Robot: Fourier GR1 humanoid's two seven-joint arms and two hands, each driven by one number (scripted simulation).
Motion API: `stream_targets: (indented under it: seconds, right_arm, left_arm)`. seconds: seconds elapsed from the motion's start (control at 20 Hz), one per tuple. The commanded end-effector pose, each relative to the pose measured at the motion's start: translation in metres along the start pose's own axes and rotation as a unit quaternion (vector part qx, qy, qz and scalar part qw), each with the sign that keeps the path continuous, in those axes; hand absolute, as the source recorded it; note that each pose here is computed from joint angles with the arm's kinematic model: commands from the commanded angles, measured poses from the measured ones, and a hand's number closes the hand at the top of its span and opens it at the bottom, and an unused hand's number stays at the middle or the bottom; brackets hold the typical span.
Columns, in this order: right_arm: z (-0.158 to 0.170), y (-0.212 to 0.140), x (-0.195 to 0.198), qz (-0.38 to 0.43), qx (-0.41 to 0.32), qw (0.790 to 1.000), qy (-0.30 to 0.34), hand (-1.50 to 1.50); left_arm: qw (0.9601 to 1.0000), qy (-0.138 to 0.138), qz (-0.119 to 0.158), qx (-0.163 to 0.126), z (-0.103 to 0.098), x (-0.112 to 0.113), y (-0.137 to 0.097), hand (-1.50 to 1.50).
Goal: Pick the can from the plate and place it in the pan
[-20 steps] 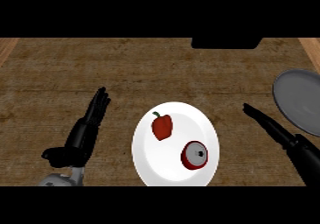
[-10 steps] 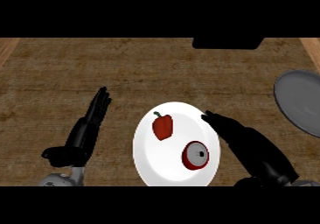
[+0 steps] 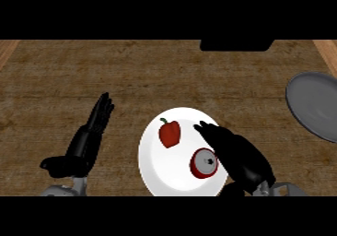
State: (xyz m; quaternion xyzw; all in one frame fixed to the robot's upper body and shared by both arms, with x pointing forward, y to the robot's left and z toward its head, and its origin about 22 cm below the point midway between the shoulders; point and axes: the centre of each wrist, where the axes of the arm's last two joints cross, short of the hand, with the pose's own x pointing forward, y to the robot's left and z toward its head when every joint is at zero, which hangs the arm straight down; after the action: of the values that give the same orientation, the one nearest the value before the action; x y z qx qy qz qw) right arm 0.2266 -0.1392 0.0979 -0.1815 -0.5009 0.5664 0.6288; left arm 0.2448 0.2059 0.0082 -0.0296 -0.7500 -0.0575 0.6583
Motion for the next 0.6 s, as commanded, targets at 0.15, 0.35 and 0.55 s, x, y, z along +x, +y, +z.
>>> stream_targets:
  seconds: [0.15,0.35,0.55]
  right_arm:
    - [0.005,-0.020,-0.009,-0.014,-0.010,1.000,0.016,-1.50]
    - [-0.003,0.025,-0.028,-0.028,-0.012,1.000,0.002,-1.50]
    - [-0.022,0.011,-0.017,-0.030,-0.006,0.999,0.010,-1.50]
  left_arm:
    - [1.0000,0.004,-0.002,0.002,-0.001,-0.002,-0.008,0.00]
    - [1.0000,0.002,-0.002,0.006,-0.012,-0.001,0.001,0.00]
    - [1.0000,-0.002,0.000,0.001,-0.007,0.004,0.007,0.00]
